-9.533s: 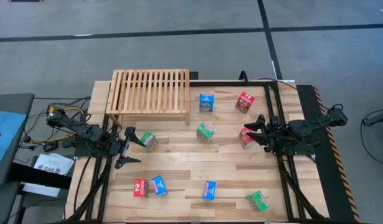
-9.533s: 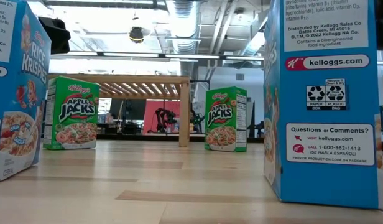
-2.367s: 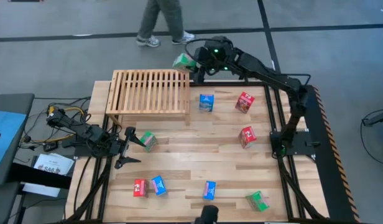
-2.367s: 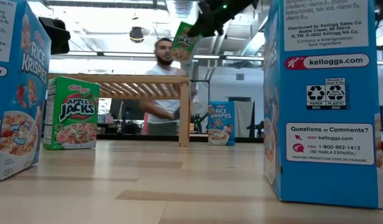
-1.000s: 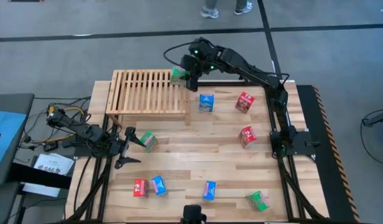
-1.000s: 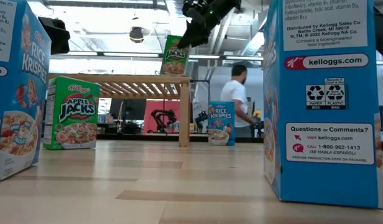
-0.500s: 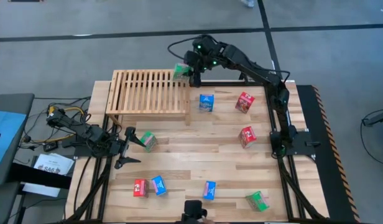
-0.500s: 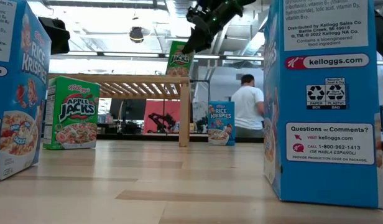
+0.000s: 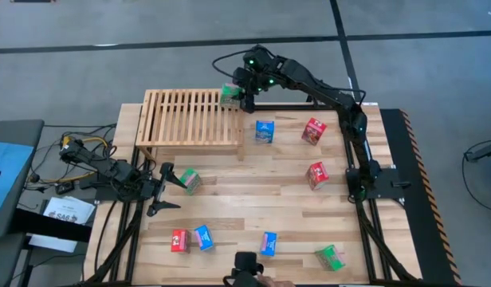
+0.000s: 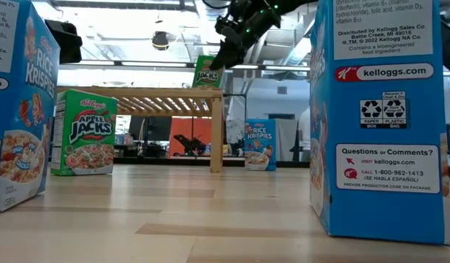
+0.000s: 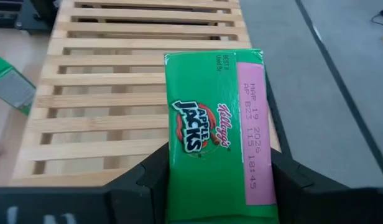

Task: Stack cereal on shelf
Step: Put the top right green cereal box on the shelf

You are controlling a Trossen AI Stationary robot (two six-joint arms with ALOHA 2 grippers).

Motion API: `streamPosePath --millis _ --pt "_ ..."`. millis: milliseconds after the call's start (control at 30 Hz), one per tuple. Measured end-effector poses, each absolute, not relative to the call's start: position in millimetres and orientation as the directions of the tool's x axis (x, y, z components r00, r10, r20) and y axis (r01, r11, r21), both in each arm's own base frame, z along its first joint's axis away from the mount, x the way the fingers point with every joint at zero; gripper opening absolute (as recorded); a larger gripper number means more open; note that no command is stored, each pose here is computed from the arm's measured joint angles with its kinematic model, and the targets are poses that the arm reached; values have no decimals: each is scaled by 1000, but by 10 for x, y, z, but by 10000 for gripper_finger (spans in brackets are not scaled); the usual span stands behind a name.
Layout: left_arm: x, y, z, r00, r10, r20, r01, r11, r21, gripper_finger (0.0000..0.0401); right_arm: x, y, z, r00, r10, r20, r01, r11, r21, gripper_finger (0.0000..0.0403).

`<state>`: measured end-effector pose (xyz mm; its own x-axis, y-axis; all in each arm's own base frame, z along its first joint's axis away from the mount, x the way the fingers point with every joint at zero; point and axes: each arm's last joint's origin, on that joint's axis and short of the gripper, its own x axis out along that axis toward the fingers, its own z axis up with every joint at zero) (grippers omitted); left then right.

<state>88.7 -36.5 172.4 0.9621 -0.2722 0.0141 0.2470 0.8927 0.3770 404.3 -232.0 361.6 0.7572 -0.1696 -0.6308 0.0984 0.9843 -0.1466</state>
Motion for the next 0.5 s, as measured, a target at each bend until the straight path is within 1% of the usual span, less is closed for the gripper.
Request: streamPosePath --millis 300,500 --pt "887 -365 1724 962 -272 14 247 893 377 318 4029 -2343 3615 757 -169 -631 101 985 -143 202" --pt "887 -365 1724 962 -272 14 247 893 377 318 4022 -2360 3617 758 -174 -629 105 984 -145 234"
